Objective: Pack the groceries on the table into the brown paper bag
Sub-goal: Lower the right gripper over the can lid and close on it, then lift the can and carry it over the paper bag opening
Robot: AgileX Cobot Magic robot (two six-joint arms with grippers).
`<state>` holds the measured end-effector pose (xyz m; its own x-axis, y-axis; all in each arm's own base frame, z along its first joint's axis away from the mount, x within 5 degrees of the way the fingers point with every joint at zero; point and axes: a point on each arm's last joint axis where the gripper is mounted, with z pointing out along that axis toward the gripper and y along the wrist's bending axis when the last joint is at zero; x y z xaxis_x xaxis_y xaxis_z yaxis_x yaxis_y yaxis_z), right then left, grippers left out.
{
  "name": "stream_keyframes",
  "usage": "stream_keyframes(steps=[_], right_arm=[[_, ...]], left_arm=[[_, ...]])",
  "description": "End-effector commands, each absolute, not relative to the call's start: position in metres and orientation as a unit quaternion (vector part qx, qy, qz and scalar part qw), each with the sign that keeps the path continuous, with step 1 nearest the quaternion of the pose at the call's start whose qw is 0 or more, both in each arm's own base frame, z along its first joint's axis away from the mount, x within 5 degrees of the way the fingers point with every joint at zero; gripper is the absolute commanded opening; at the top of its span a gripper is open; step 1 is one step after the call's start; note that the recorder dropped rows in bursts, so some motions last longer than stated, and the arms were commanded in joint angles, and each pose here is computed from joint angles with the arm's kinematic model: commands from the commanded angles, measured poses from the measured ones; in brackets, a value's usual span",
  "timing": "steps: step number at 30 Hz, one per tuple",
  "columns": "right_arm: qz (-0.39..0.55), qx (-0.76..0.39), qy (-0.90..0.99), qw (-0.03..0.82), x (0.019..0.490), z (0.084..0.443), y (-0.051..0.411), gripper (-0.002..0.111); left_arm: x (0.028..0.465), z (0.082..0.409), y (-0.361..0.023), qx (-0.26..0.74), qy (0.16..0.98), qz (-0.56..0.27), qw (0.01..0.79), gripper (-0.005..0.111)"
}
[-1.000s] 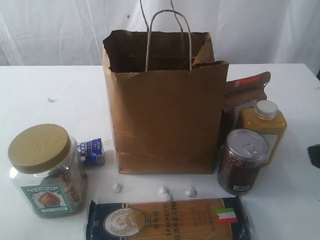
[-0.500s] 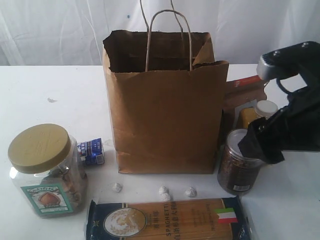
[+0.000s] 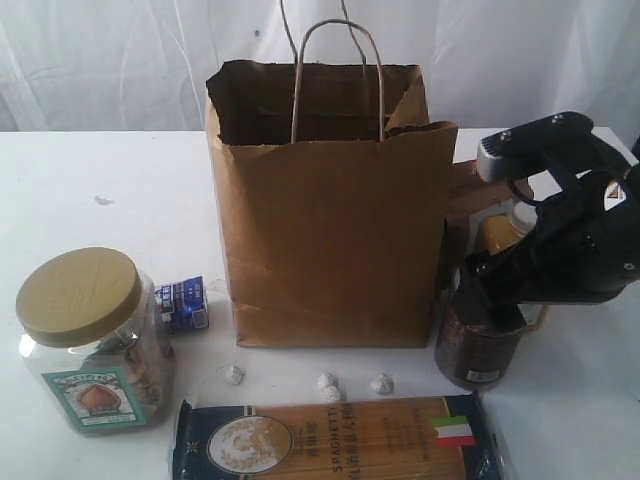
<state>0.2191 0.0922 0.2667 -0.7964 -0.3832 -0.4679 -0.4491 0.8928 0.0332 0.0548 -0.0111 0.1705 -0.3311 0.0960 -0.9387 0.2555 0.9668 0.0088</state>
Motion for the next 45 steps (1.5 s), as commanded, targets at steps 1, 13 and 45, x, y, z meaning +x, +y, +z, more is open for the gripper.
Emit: stream_keyframes(steps=[1,13,45], right_arm=[[0.050,-0.236,0.943,0.231,0.227,0.260,0.092,0.095],[0.043,-0.238,0.944,0.223,0.249,0.235,0.100,0.095],[0.069,-0.219,0.937,0.262,0.231,0.268,0.095,0.000]], left_arm=[[0.055,0.168,-0.011,0.109,0.814,-0.069,0.566,0.000],[0.055,0.168,-0.011,0.109,0.814,-0.069,0.566,0.000],[0.055,0.168,-0.011,0.109,0.814,-0.069,0.566,0.000]])
